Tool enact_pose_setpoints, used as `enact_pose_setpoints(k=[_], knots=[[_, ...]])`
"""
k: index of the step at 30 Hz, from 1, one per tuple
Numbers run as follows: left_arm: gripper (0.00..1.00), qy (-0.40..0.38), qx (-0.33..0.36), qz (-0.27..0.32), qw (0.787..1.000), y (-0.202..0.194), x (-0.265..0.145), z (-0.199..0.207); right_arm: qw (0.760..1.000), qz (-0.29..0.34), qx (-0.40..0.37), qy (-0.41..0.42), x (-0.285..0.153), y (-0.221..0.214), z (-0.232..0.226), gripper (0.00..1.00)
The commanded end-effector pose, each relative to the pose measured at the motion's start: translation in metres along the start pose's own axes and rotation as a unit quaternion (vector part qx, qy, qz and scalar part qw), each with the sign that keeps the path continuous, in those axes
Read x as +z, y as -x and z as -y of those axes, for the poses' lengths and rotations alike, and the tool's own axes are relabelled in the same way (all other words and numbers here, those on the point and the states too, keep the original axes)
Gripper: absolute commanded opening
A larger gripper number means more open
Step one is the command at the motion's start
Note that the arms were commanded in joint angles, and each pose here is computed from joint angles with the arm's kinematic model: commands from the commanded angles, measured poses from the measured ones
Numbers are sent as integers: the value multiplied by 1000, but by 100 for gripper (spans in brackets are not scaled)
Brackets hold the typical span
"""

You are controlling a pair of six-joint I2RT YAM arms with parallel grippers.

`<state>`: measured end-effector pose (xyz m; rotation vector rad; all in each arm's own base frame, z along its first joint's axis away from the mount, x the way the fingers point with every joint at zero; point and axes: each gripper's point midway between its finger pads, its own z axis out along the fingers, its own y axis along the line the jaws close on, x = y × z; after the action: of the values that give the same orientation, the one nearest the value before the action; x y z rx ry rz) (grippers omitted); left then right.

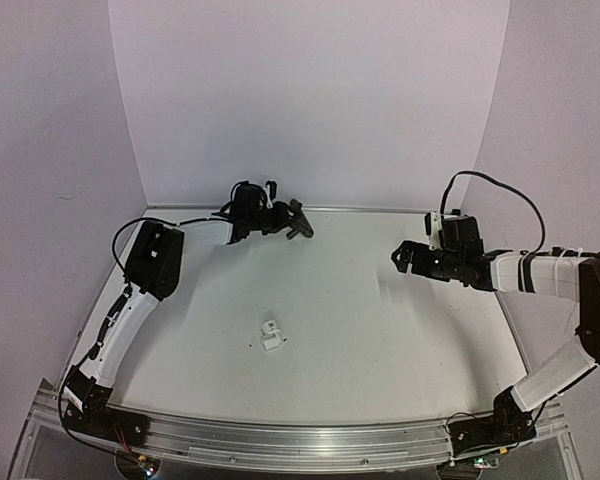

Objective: Install the water faucets

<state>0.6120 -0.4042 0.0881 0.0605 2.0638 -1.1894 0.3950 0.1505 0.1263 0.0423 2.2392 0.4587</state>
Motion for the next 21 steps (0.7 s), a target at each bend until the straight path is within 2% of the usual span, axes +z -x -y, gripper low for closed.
enact_pose_setpoints(k=[1, 8, 14, 21], knots=[[11, -42, 16, 16, 999, 31, -18, 36, 1000, 16, 4, 14, -7, 11, -9, 98], [0, -101, 38, -27, 994, 35, -56, 82, 1000, 8, 10, 23, -4, 8, -12, 98], [0, -157, 60, -76, 983, 22, -108, 133, 999, 4, 16, 39, -5, 8, -18, 98], [0, -178, 44, -118, 976, -7, -157, 164, 996, -13, 16, 87, -2, 3, -38, 98]])
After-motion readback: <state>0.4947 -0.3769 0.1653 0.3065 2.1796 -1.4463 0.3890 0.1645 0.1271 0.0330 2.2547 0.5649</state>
